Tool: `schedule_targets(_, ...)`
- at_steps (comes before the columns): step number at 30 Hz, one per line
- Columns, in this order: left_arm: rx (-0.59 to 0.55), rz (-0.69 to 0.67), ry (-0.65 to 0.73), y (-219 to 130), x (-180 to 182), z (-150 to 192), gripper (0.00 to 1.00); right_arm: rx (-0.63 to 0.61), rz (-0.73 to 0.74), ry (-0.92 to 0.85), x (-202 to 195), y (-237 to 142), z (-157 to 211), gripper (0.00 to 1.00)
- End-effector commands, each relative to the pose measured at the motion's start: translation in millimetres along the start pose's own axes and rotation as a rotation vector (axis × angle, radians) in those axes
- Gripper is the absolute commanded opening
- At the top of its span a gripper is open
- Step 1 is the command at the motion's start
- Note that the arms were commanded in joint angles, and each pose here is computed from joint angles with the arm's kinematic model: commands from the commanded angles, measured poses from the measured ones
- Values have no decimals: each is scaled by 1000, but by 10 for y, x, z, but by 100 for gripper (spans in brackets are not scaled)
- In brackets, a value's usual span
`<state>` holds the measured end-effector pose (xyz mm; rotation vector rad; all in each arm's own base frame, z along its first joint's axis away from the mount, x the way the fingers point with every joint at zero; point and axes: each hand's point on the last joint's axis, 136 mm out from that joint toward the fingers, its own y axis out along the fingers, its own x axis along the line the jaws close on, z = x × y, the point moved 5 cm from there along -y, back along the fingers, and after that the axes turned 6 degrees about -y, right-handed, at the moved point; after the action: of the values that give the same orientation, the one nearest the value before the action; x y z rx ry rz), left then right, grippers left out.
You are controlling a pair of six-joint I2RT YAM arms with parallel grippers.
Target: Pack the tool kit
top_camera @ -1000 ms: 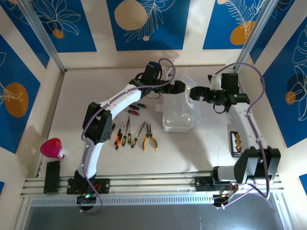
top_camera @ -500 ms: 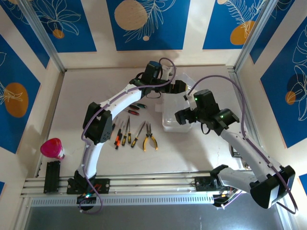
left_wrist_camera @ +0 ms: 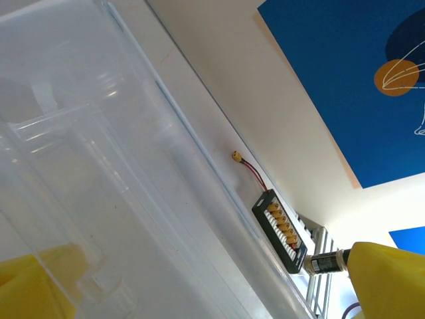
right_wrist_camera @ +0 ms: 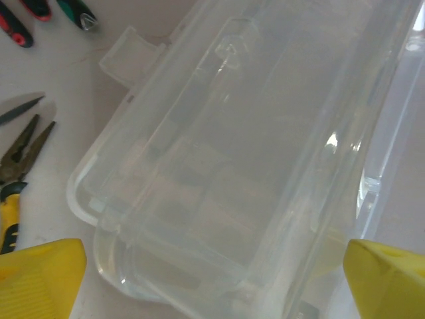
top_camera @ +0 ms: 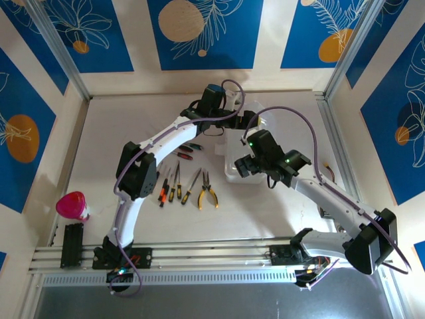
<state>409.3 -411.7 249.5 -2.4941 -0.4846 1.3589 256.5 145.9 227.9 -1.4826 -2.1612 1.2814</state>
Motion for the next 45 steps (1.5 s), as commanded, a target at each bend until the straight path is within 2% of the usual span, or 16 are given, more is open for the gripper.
schedule_targets(1,0,64,41,36,-223,-34,100,8,127,25,-105,68,2,99)
schedule_targets(5,7,49,56,8,-232,-17,100,17,213,26,-196,105,22,100)
schedule_targets(11,-10,-29,79,-247,-104,-67,100,-7,204,40,-195,92,-13,96)
schedule_targets(17,-62,-159,51,-756,248,-117,100,-21,200,41,-203,55,-45,94)
schedule_targets(22,-44,-280,-28,-1012,660,111,100,-25,199,44,-206,39,-49,94)
schedule_targets(27,71,-485,-46,-944,1048,445,100,-37,185,61,-211,38,-68,93)
schedule_targets(30,129,-546,-41,-832,1167,556,100,-42,181,68,-216,39,-79,93)
schedule_targets(38,176,-498,-59,-474,1222,655,100,-46,172,86,-244,30,-78,92)
schedule_targets(45,178,-449,-97,-347,1278,696,100,-51,161,98,-264,30,-82,92)
